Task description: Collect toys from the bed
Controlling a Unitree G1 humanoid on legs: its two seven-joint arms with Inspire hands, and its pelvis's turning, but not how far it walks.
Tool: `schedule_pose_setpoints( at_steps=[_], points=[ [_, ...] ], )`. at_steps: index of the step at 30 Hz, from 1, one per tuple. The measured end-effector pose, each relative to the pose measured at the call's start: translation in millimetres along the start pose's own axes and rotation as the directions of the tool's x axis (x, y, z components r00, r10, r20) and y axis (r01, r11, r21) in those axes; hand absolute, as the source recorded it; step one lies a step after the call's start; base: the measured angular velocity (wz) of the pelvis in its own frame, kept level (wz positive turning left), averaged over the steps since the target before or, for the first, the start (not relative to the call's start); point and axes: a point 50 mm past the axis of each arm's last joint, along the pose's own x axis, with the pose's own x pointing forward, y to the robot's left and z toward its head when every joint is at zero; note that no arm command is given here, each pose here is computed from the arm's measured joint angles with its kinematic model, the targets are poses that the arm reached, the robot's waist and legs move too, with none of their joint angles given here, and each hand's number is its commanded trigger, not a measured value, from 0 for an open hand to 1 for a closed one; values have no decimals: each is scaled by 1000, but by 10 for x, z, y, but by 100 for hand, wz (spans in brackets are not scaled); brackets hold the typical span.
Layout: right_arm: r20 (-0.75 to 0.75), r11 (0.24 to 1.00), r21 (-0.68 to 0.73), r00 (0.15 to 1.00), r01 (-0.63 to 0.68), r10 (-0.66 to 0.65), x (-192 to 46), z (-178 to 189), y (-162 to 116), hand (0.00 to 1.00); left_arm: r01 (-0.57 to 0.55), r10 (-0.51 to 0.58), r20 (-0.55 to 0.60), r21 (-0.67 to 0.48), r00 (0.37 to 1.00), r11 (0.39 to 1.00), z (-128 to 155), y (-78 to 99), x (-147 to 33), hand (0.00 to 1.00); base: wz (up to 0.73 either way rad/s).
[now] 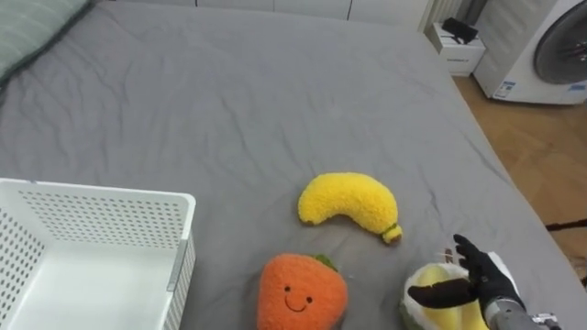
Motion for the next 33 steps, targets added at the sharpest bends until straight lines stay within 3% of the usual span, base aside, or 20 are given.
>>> schedule_pose_setpoints(
  at_steps=[19, 20, 21, 22, 23, 33],
  points=[
    [-205, 978, -199, 978, -67, 26, 34, -410, 64, 0, -4, 3, 18, 18, 1000, 1000, 69, 0, 7, 0, 2],
    [-218, 977, -202, 976, -65, 20, 32, -439, 65, 14, -3, 3, 18, 18, 1000, 1000, 77, -2, 8, 0, 0],
    [-226, 976, -208, 974, -62, 14, 32, -456, 68, 37, -3, 3, 18, 18, 1000, 1000, 81, -2, 8, 0, 0],
    [-230, 974, -219, 973, -59, 7, 40, -457, 69, 64, -3, 3, 16, 18, 1000, 1000, 78, -3, 8, 0, 0],
    [-230, 973, -225, 973, -58, 5, 45, -451, 69, 100, -3, 3, 15, 18, 1000, 1000, 78, -3, 8, 0, 0],
    [-221, 940, -341, 972, 3, -84, 40, -468, 16, 100, -4, 3, 15, 41, 1000, 999, 108, -17, 10, 0, 3]
  ],
)
